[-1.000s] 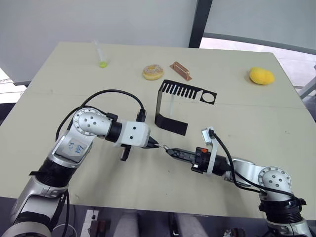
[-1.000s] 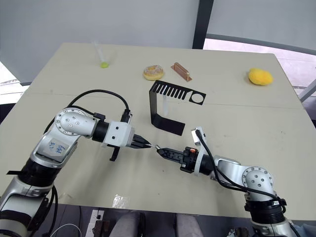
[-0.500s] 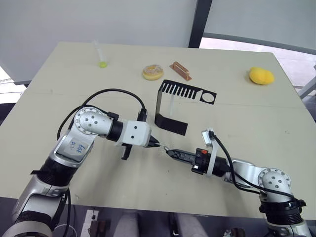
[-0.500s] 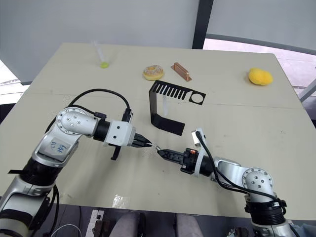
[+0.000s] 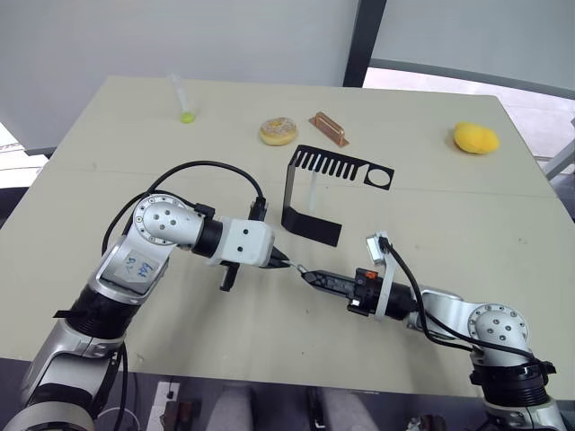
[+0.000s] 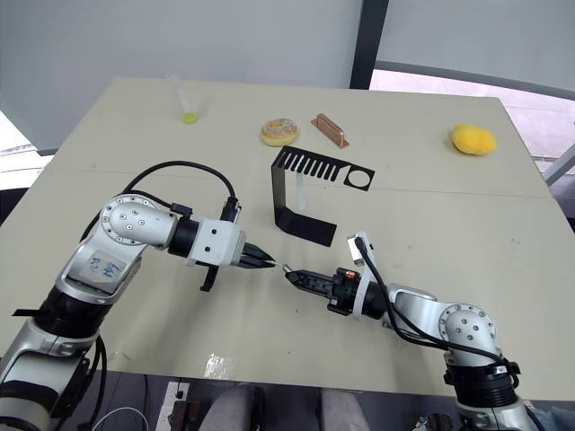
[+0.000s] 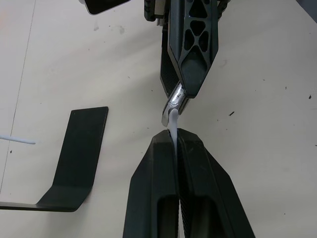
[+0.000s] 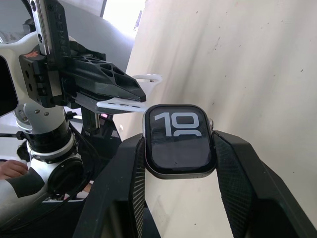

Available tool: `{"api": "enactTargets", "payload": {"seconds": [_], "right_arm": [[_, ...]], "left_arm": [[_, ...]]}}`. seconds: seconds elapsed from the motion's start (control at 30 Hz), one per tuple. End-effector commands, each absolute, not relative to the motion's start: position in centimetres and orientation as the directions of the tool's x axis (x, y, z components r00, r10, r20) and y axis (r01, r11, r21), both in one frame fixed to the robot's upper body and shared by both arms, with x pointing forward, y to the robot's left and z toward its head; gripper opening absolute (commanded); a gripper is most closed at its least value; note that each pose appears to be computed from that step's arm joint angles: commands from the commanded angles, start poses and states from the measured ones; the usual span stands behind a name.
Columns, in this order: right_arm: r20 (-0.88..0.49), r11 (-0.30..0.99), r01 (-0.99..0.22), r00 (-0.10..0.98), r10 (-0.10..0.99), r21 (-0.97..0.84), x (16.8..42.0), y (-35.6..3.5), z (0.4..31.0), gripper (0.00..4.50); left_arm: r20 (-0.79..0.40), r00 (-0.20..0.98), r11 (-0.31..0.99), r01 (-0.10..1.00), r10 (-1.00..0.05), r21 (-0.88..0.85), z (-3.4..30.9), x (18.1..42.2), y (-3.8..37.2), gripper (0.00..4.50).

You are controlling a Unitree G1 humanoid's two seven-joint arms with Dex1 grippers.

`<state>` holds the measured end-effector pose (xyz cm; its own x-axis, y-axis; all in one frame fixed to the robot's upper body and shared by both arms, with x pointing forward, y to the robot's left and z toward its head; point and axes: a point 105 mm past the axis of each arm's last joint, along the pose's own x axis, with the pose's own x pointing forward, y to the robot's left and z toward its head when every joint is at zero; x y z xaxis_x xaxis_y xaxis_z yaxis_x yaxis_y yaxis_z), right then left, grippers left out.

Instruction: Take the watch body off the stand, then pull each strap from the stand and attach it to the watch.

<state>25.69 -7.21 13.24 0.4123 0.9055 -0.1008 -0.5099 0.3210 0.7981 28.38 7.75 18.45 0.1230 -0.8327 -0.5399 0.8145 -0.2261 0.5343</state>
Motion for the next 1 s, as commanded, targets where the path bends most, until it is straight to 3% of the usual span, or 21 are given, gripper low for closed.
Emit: {"api": "enactTargets", "payload": {"seconds": [0.03,1.0], "right_arm": [[-0.055,0.28,-0.536,0.397,0.916,0.796,25.5,-7.0,14.1,1.51],[-0.054,0.263,-0.547,0.368,0.928,0.795,25.2,-6.4,14.2,1.51]], "left_arm": [[-0.523,0.134,-0.226,0.791,-0.842,0.568,19.2,28.4,7.4,0.0],[-0.614,0.105,-0.345,0.747,-0.783,0.568,18.0,28.3,6.2,0.0]]}}
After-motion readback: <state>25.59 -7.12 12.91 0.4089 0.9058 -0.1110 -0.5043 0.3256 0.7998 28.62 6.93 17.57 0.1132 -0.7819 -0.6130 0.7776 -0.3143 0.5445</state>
